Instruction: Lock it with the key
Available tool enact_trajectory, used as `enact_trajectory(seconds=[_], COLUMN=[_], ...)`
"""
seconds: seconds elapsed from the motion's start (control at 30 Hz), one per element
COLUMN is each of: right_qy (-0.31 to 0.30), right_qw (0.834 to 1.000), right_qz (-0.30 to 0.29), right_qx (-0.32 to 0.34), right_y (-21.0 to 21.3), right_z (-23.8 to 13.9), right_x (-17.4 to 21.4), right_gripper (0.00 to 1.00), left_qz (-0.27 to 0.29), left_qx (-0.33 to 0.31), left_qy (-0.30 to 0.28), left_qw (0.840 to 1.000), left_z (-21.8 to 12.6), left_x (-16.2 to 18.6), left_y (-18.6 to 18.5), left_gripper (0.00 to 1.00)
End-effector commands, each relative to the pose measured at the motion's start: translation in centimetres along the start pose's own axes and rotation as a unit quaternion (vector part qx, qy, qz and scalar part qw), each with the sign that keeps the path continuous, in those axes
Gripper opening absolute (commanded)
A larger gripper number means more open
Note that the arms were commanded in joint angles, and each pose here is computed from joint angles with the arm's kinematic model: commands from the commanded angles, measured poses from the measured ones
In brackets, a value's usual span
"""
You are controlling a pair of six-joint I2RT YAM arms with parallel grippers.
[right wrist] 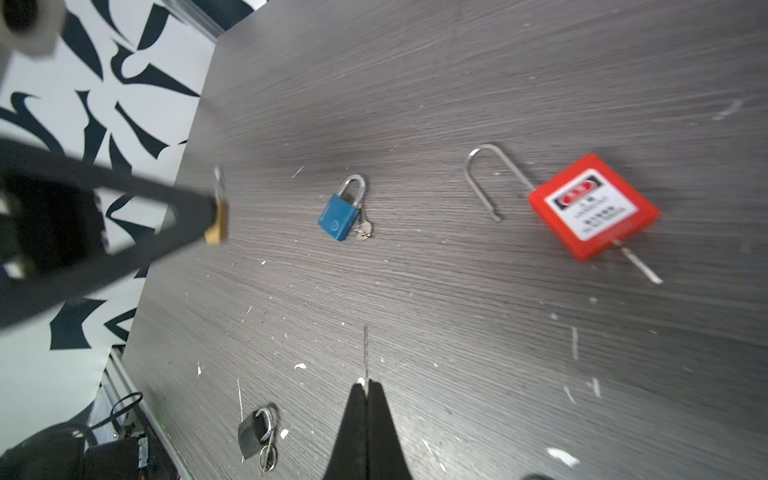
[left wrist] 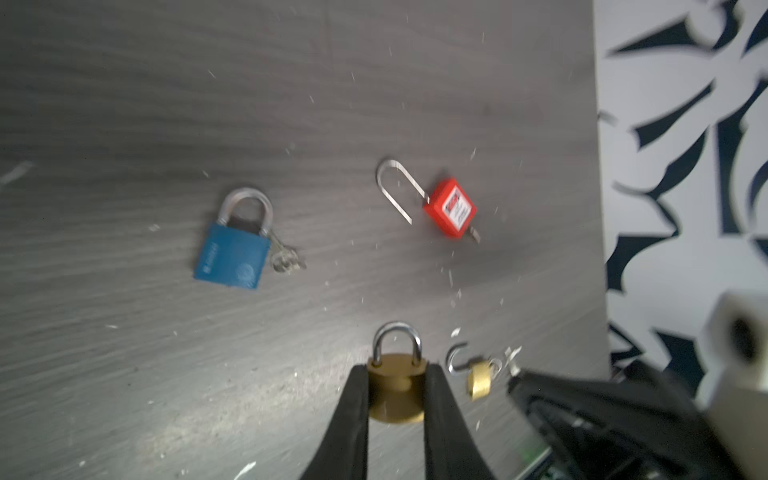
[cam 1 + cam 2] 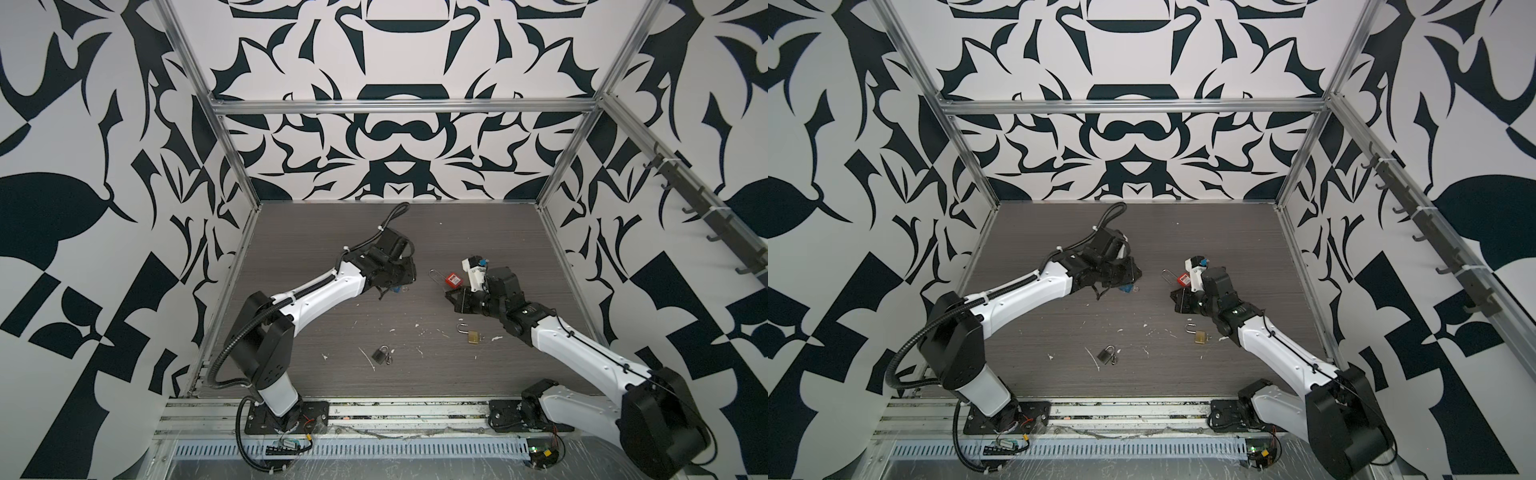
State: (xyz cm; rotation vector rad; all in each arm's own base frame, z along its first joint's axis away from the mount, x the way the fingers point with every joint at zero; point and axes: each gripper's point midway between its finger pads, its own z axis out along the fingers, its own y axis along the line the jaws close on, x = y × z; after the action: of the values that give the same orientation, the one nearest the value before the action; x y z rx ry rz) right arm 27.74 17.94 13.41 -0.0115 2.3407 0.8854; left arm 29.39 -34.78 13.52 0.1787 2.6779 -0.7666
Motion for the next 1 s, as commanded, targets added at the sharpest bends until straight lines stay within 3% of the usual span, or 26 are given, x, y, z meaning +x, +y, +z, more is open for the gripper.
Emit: enact_trajectory(seconds=[0.0, 0.3, 0.73, 0.97], right_qy=[0.005, 0.021, 0.025, 0.028], right_qw=[0.999, 0.999, 0.999, 0.999], right_qz=[0.027, 0.039, 0.04, 0.042], right_qx=[0.028, 0.029, 0.018, 0.016], right_y=[-1.4, -1.8, -1.5, -1.5], right_z=[-0.9, -0.4, -0.1, 0.1], right_x=[0.9, 1.4, 1.4, 1.5], right_gripper=[0.0, 0.0, 0.0, 0.0], left_qz=[0.051, 0.052, 0.071, 0.071], left_qx=[-0.035, -0.059, -0.082, -0.088], left_qy=[0.095, 0.124, 0.127, 0.126], left_qw=[0.994, 0.989, 0.986, 0.986], left_z=[1.8, 5.9, 8.1, 8.4], left_x=[4.5, 5.2, 4.8, 4.9], left_y=[1.1, 2.0, 2.8, 3.2], left_gripper=[0.0, 0.0, 0.0, 0.16])
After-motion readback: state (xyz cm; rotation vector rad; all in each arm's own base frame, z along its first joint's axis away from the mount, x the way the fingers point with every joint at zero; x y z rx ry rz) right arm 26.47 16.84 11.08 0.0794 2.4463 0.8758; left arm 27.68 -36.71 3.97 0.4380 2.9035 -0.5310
